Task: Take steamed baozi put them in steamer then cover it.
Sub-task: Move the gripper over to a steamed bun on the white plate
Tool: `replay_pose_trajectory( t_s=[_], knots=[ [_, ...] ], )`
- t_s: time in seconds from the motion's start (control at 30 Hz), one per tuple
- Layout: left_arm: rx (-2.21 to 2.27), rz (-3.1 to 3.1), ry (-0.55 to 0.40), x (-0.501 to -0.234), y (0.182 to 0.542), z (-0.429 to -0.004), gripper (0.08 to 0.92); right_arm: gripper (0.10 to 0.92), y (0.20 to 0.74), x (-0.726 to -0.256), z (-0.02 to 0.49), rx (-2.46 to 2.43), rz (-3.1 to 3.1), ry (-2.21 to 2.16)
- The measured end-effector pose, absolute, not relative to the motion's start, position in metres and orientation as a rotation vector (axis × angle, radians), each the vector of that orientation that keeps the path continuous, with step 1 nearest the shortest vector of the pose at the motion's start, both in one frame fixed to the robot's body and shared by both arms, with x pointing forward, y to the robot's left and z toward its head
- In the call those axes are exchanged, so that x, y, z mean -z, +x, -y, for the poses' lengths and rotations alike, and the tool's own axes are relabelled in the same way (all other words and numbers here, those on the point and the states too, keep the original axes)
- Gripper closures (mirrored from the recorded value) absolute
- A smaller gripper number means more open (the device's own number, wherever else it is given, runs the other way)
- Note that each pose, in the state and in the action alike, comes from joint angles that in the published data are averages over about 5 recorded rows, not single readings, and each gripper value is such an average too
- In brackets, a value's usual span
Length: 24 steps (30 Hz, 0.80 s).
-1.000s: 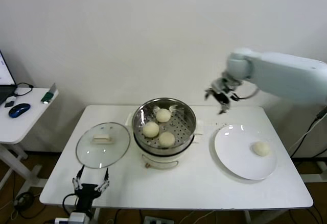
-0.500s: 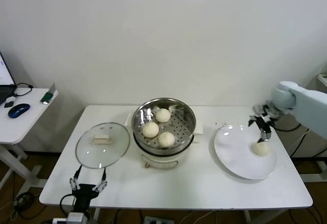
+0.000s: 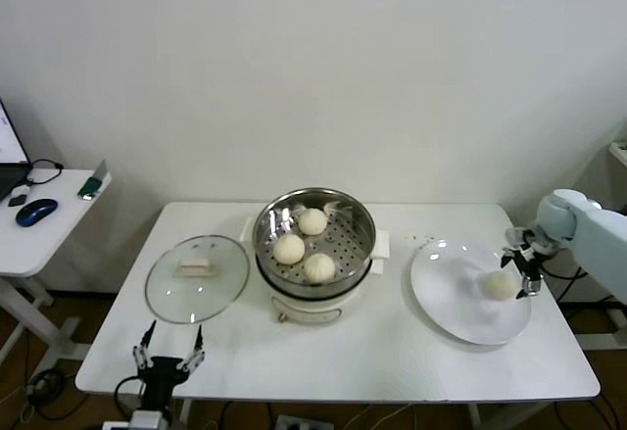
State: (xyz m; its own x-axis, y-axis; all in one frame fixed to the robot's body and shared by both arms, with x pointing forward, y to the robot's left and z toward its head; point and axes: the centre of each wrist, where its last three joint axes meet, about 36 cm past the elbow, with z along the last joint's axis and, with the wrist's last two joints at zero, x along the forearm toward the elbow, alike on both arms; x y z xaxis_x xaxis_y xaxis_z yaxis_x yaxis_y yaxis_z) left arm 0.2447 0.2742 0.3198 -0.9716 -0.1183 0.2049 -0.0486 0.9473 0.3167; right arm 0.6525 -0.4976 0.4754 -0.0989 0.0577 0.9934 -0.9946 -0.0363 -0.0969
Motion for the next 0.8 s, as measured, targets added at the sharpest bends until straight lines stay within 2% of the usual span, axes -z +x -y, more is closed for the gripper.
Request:
replay_pose_trajectory(
  t_s=[0.57, 0.8],
  knots=[
    [0.474, 2.874, 0.118, -0.317, 0.246, -0.27, 0.177, 0.206, 0.663, -0.451, 0.491, -1.29, 1.234, 1.157],
    [0.474, 2.875, 0.116, -0.317, 0.247, -0.27, 0.177, 0.314, 0.667, -0.454, 0.49, -1.282, 1.225, 1.161]
  ],
)
